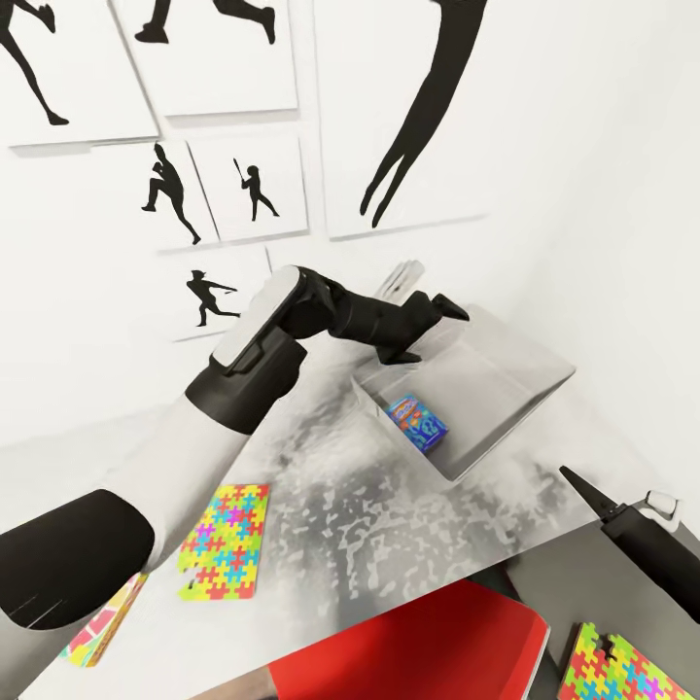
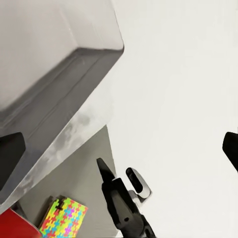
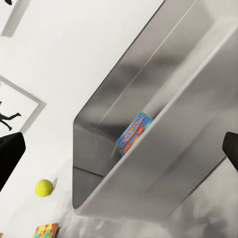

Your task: Put all the toys in the child's room - the three board games (two on the bed and one on the table), the two jigsaw puzzles on the table, and the tennis ball on the table - inside the toy box on the table in the child's room.

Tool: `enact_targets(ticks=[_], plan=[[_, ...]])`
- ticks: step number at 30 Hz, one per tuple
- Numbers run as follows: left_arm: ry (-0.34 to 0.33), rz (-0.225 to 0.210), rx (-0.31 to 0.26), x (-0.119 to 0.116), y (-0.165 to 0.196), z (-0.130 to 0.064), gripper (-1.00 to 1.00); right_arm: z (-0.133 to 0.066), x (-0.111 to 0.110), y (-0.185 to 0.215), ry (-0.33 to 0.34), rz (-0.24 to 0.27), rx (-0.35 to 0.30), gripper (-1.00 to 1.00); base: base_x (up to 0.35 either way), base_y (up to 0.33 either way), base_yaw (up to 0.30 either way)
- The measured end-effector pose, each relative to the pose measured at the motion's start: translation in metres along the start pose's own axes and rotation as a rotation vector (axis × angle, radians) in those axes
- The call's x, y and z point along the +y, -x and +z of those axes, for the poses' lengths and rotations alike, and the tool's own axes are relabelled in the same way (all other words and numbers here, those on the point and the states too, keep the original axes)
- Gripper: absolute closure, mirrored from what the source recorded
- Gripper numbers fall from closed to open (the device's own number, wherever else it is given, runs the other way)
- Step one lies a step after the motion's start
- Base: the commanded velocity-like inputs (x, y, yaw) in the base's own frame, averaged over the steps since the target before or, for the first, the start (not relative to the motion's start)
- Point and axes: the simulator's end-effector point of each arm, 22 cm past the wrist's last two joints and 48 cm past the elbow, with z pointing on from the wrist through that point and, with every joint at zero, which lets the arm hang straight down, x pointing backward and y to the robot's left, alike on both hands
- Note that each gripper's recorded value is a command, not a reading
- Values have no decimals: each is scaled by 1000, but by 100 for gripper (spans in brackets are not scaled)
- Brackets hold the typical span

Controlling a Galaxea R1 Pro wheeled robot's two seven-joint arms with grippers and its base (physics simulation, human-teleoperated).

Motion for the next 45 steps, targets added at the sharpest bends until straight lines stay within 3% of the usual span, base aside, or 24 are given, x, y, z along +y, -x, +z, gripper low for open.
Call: enact_targets(ticks=[5, 8, 14, 18, 24, 31, 37, 45], plan=[[65, 21, -56, 26, 21, -24, -100, 0, 3, -1, 16, -1, 2, -100, 0, 0, 0], [122, 29, -113, 56, 45, -50, -100, 0, 7, 0, 30, -3, 1, -100, 0, 0, 0], [246, 63, -202, 125, 89, -120, -100, -1, 12, 3, 46, -7, -5, -100, 0, 0, 0], [243, 46, -186, 167, 94, -161, -100, -1, 18, 5, 67, -11, -9, -100, 0, 0, 0], [158, -22, -169, 222, 83, -225, -100, -2, 27, 7, 94, -15, -14, -100, 0, 0, 0], [127, -181, -262, 307, 60, -311, -100, -3, 32, 11, 106, -23, -22, -100, 0, 0, 0], [99, -308, -298, 356, 23, -343, -100, -4, 37, 14, 114, -31, -28, -100, 0, 0, 0], [140, -486, -292, 423, -42, -357, -100, -5, 42, 17, 124, -39, -35, -100, 0, 0, 0]])
